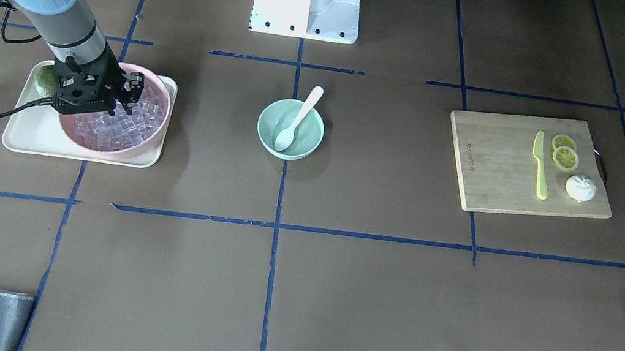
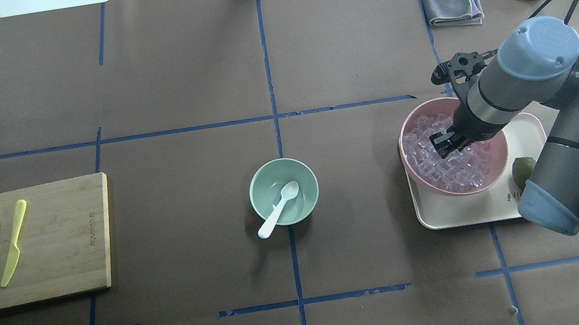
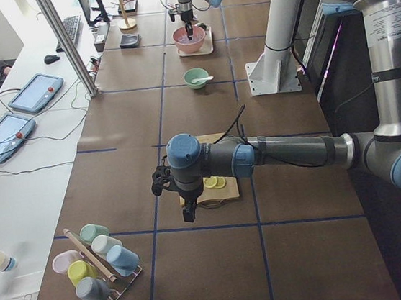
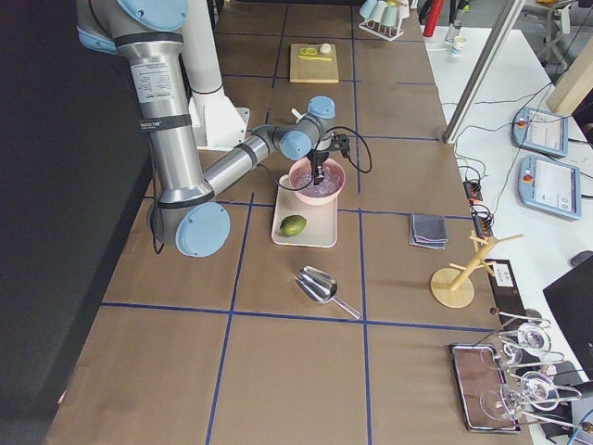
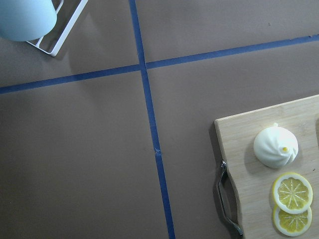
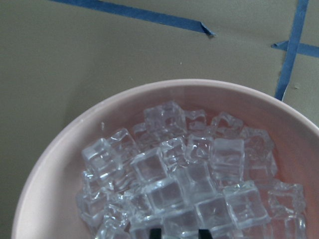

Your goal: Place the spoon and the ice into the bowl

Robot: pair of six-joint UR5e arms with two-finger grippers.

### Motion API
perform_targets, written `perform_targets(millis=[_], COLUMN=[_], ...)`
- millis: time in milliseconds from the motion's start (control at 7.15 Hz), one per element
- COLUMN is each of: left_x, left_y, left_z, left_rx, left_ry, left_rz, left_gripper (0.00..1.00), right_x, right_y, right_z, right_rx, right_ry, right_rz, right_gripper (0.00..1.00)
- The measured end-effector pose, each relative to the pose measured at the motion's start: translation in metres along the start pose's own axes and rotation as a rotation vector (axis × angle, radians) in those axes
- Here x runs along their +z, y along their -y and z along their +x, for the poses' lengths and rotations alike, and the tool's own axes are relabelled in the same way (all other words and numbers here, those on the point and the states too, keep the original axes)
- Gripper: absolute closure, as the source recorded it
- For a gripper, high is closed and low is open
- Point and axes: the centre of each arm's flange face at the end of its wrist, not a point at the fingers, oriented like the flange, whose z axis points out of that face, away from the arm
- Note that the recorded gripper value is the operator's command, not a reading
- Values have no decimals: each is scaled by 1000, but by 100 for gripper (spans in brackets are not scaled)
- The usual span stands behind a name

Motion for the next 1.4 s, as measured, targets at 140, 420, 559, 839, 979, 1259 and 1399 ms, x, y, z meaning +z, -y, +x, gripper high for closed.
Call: perform_targets(millis=[140,420,559,839,979,1259,1399], left_x=[0,-1,-1,-1,-2,-2,-2], left_y=[0,0,-1,-2,-2,0,2], left_z=[0,1,1,1,1,2,3], left_rx=[1,1,1,1,0,1,1], left_ry=[0,0,0,0,-1,-5,-8], left_rz=[1,2,2,2,2,2,3], left_gripper=[0,0,0,0,0,0,0], right_x=[-2,-10,-18,-38,-45,-37,-24], right_y=[0,-1,1,13,17,18,19], right_z=[-1,-8,-18,-62,-90,-163,-199], right_rx=[0,-2,32,263,383,546,591], right_ry=[3,12,8,19,37,45,39], right_rz=[1,0,-6,-4,6,57,76], right_gripper=[97,99,100,100,100,98,97])
